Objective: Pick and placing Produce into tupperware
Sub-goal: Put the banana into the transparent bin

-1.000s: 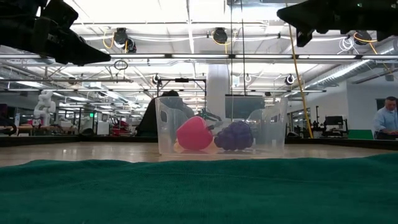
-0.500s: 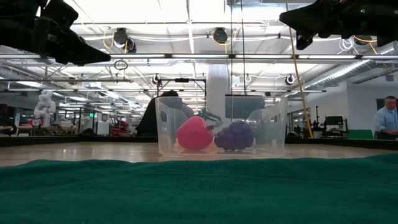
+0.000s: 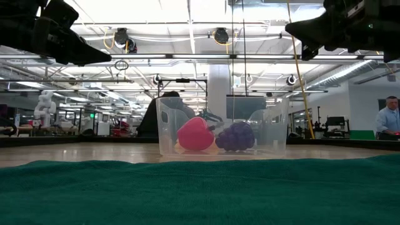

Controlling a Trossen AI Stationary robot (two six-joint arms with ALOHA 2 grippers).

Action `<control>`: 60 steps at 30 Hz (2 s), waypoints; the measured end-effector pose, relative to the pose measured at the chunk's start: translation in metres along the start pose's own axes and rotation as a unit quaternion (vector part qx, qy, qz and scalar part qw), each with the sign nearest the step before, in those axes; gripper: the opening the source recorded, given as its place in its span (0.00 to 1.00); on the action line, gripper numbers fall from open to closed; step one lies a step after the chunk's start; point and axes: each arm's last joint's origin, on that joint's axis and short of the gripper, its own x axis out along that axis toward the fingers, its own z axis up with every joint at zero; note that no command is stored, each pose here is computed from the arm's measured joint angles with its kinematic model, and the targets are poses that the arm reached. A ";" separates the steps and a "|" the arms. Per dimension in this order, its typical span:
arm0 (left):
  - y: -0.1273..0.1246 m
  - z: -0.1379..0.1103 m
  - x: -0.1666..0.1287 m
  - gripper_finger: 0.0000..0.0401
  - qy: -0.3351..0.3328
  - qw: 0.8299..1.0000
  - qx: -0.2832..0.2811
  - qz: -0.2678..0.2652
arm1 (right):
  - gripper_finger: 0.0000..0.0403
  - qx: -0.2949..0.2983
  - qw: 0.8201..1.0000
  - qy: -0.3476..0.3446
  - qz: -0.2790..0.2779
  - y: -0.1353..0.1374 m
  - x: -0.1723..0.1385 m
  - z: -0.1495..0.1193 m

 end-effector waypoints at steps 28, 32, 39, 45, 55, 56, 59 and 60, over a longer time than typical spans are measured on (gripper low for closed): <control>0.000 0.000 0.000 0.06 0.000 1.000 -0.003 0.000 | 0.00 -0.025 0.999 -0.022 -0.004 0.002 -0.021 0.010; 0.000 0.000 0.000 0.06 0.000 1.000 -0.015 0.000 | 0.00 -0.022 1.000 0.005 -0.004 0.002 -0.021 0.005; 0.000 0.002 0.000 0.06 -0.008 1.000 -0.021 0.001 | 0.00 -0.020 0.999 0.039 -0.004 0.002 -0.020 -0.001; 0.000 0.002 0.000 0.06 -0.008 1.000 -0.017 0.001 | 0.00 -0.026 0.998 0.054 -0.004 0.002 -0.021 -0.004; 0.003 0.003 0.000 0.06 -0.010 0.997 -0.057 0.046 | 0.00 -0.025 0.998 0.056 -0.004 0.002 -0.021 -0.005; 0.004 0.004 0.001 0.06 -0.005 0.997 -0.062 0.055 | 0.00 -0.025 0.998 0.056 -0.004 0.002 -0.021 -0.005; 0.006 0.012 0.002 0.06 0.008 0.995 -0.078 0.070 | 0.00 -0.024 0.998 0.056 -0.004 0.002 -0.021 -0.005; 0.007 0.016 0.003 0.06 0.012 0.994 -0.079 0.071 | 0.00 -0.024 0.998 0.056 -0.004 0.002 -0.021 -0.005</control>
